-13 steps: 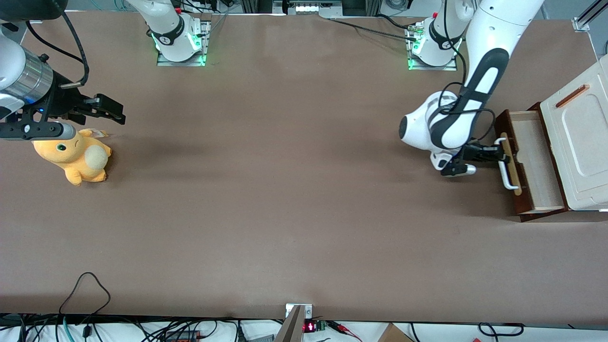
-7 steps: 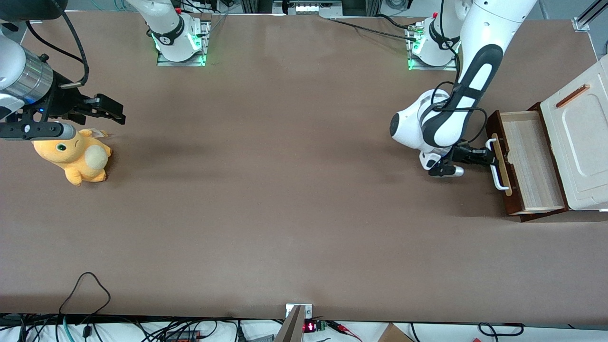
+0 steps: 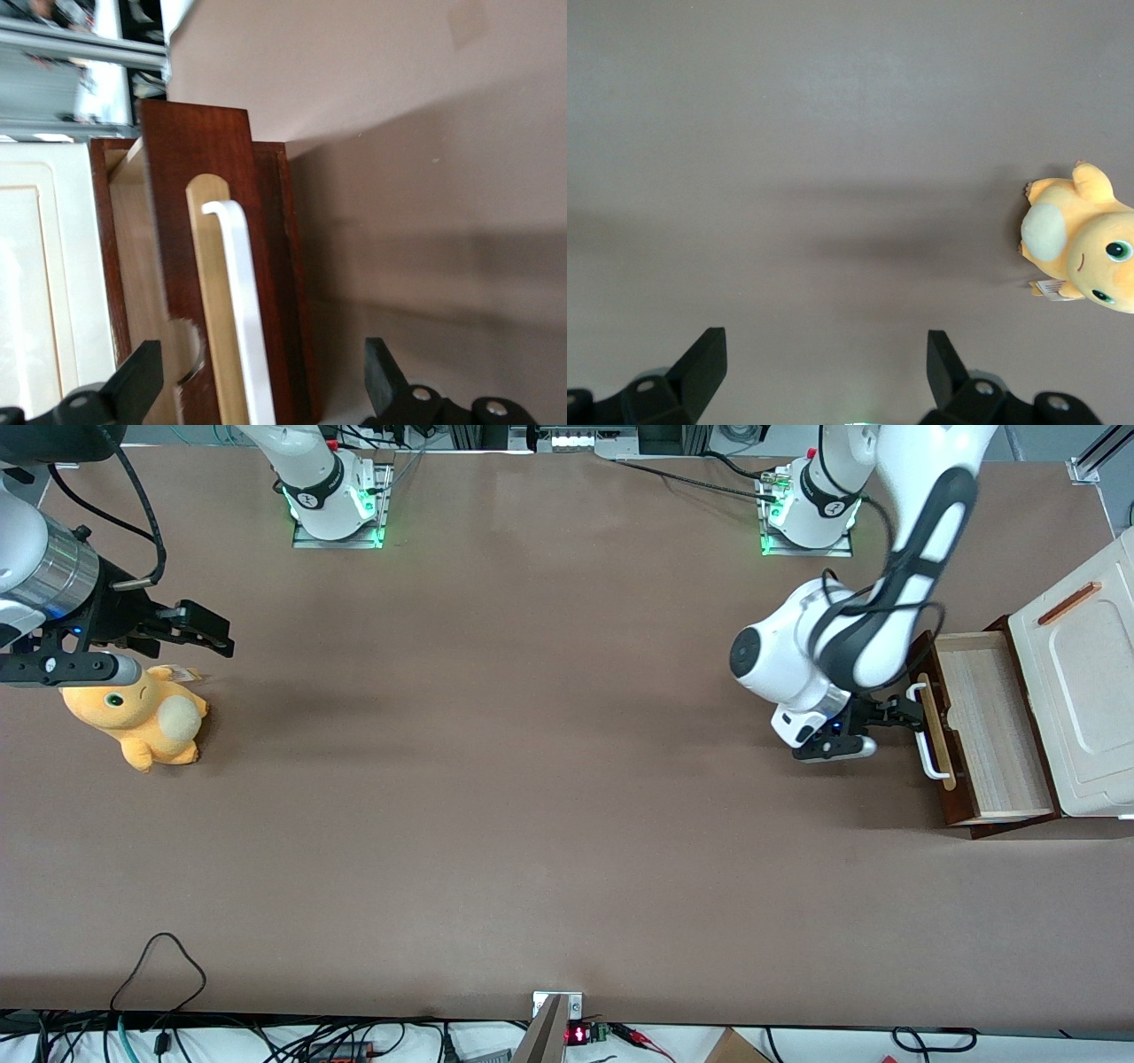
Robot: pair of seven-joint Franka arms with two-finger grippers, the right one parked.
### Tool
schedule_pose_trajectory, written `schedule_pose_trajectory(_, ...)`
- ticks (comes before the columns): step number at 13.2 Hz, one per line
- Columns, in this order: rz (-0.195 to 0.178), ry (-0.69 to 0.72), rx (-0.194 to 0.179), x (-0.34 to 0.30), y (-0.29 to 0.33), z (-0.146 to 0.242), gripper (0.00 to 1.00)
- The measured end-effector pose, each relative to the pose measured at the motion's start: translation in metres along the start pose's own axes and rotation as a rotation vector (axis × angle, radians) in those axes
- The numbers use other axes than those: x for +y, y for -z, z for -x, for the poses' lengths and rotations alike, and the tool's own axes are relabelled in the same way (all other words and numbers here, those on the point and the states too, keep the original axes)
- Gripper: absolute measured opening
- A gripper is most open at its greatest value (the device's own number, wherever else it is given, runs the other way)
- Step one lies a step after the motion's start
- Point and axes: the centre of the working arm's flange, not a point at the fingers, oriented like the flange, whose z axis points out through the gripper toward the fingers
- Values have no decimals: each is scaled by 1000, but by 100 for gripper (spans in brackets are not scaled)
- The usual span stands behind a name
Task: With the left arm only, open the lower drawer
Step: 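Open the left gripper and lift it away from the handle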
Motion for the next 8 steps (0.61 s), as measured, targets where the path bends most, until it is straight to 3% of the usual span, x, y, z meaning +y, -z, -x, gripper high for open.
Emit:
schedule_pose_trajectory(2,125,15,-21,-40,34,-6,100)
schedule_pose_trajectory(5,411,52,-71,-114,74,-14,100)
schedule_pose_trajectory(6,491,76,-75,-142,82,-13,100)
schedule_pose_trajectory(8,617,108,-85,-193,93,-6,100)
